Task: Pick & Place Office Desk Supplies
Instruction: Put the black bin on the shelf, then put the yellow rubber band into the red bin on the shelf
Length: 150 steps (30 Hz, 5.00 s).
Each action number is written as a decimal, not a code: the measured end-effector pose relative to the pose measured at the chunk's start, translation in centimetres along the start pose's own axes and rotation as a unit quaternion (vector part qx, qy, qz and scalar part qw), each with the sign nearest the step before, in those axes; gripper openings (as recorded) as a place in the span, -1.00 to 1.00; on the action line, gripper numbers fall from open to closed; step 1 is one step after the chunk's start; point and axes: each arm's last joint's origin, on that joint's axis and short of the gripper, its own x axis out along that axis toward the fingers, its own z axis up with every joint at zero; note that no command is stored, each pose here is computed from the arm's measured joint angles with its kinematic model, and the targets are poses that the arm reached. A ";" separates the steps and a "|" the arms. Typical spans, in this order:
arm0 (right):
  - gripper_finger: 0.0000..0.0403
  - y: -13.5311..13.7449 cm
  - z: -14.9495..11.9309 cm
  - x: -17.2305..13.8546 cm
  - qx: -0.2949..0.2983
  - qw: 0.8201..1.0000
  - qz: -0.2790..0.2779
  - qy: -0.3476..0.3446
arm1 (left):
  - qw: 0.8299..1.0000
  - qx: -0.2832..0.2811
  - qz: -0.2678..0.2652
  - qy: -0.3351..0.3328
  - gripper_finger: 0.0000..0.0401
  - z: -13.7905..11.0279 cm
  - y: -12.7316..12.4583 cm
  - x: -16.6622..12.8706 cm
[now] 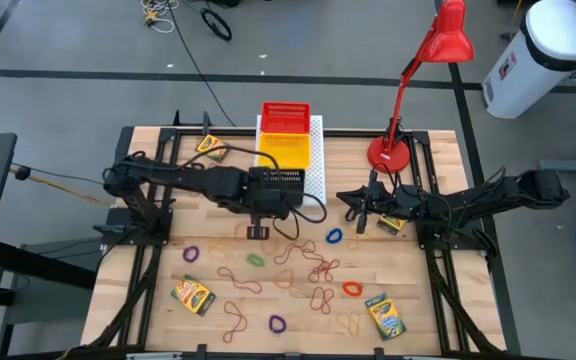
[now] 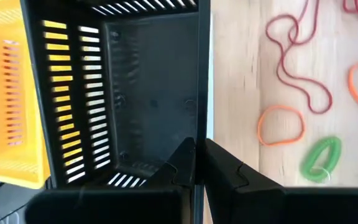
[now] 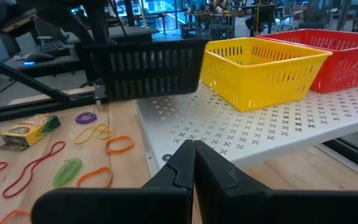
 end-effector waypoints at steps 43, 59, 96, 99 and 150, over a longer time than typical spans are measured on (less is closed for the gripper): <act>-0.96 0.0 0.0 0.0 0.001 1.000 -0.002 -0.001 | 1.000 -0.013 -0.016 -0.007 -0.86 1.1 0.9 2.4; -0.96 0.0 0.0 0.0 0.001 1.000 0.000 0.000 | 1.000 -0.011 -0.003 -0.006 -0.59 1.2 0.8 2.5; -0.96 0.0 0.0 0.0 0.001 1.000 0.000 0.000 | 0.999 -0.038 0.030 -0.020 -0.33 1.5 1.0 2.5; -0.96 0.0 0.0 0.0 0.001 1.000 -0.001 0.000 | 0.998 -0.040 0.030 -0.027 -0.19 1.4 1.2 2.0; -0.98 3.9 0.4 -0.5 -0.022 0.975 0.002 0.222 | 0.835 -0.210 0.010 -0.508 -0.59 -23.6 -4.7 7.5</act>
